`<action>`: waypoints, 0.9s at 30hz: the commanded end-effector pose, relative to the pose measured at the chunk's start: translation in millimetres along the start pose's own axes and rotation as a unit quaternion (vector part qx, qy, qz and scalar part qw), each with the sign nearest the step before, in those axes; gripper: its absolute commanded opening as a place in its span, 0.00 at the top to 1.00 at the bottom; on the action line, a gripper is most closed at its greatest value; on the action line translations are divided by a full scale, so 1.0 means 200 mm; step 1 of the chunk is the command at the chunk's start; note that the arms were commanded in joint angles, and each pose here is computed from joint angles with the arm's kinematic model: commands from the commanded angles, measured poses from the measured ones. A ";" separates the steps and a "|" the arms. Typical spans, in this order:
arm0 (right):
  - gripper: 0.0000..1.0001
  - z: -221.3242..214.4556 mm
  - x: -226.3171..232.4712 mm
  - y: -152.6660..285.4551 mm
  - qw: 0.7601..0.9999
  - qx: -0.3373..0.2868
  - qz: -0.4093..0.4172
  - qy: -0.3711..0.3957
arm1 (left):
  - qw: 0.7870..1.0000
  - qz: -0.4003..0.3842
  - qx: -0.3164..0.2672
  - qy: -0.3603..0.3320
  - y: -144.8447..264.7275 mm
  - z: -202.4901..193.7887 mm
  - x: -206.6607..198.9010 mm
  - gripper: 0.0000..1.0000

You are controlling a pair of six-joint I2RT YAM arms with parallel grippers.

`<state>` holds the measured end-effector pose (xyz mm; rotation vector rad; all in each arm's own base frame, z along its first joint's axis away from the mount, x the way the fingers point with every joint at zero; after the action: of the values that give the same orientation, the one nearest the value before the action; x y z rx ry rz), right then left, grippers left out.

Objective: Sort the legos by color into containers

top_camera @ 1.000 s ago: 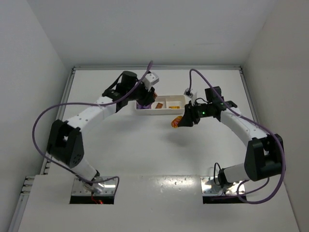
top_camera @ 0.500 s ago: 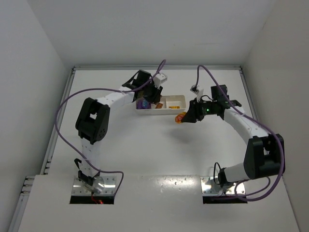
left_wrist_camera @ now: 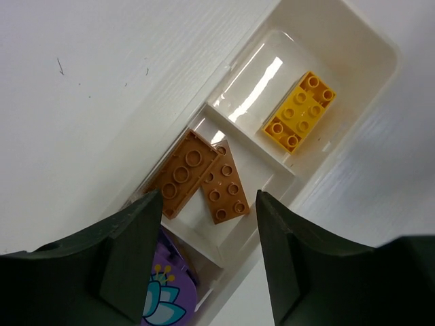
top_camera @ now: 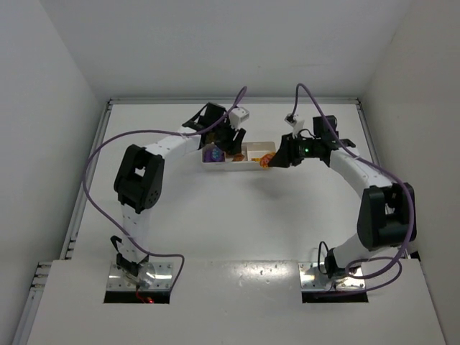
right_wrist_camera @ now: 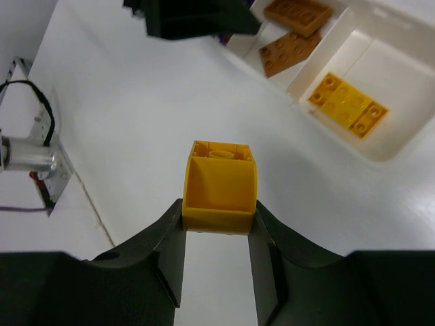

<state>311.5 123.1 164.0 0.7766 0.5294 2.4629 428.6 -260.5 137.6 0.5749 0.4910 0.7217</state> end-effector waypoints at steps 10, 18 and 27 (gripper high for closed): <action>0.95 0.23 -0.33 -0.22 0.992 -0.012 -0.125 0.033 | 0.989 0.030 -0.147 -0.012 0.59 0.33 -0.11 0.25; 0.90 0.13 -0.47 -0.33 0.989 0.018 -0.148 0.017 | 0.983 0.089 -0.161 0.018 0.77 0.26 0.00 0.00; 0.29 0.19 -0.44 -0.35 0.985 0.019 -0.170 0.035 | 0.984 0.089 -0.150 0.041 0.81 0.17 0.05 0.00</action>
<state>405.6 132.8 97.3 0.6920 0.7141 2.1719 386.1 -170.8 244.9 0.3714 0.4067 0.9673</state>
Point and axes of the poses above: each gripper's point midway between its finger pads, its own y axis back along the fingers, its own x axis along the line the jaws close on, z = x × y, the point moved 6 cm from there along y, back along the fingers, and after that the axes turned 9 degrees about y, right-handed, at the moved point
